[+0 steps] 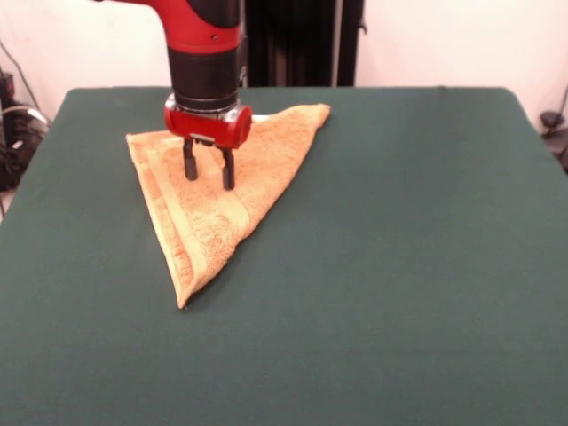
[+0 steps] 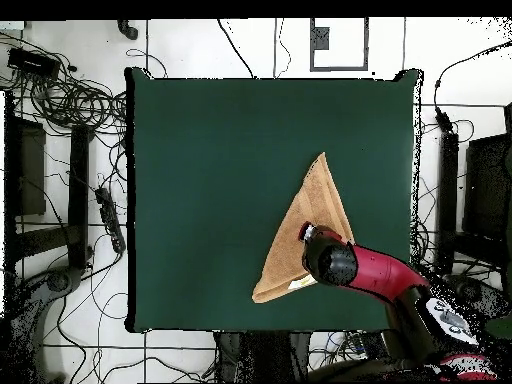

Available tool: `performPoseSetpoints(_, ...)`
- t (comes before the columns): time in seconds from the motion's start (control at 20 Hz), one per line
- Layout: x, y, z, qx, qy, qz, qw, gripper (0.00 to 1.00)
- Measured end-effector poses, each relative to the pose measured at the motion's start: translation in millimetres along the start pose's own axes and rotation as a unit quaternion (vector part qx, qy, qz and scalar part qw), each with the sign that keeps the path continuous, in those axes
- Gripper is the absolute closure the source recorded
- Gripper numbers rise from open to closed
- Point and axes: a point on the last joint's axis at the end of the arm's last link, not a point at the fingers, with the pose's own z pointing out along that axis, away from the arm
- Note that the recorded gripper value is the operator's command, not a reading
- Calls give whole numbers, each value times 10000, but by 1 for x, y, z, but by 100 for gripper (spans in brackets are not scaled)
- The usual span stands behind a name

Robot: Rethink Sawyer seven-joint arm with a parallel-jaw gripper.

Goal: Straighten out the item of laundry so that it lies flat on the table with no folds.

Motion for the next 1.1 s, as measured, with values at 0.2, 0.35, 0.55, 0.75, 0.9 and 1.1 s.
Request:
performPoseSetpoints(0.2, -3, -6, -3, 12, -33, 24, 10000, 0)
performPoseSetpoints(0.35, -7, -16, -7, 39, -88, 61, 9999, 0)
performPoseSetpoints(0.55, -12, -30, -13, 77, -161, 88, 9998, 0)
performPoseSetpoints(0.75, -19, -45, -22, 124, -257, 139, 9995, 0)
performPoseSetpoints(0.9, -21, -50, -30, 147, -316, 151, 9993, 0)
performPoseSetpoints(1.1, -22, -50, -35, 153, -345, 141, 9992, 0)
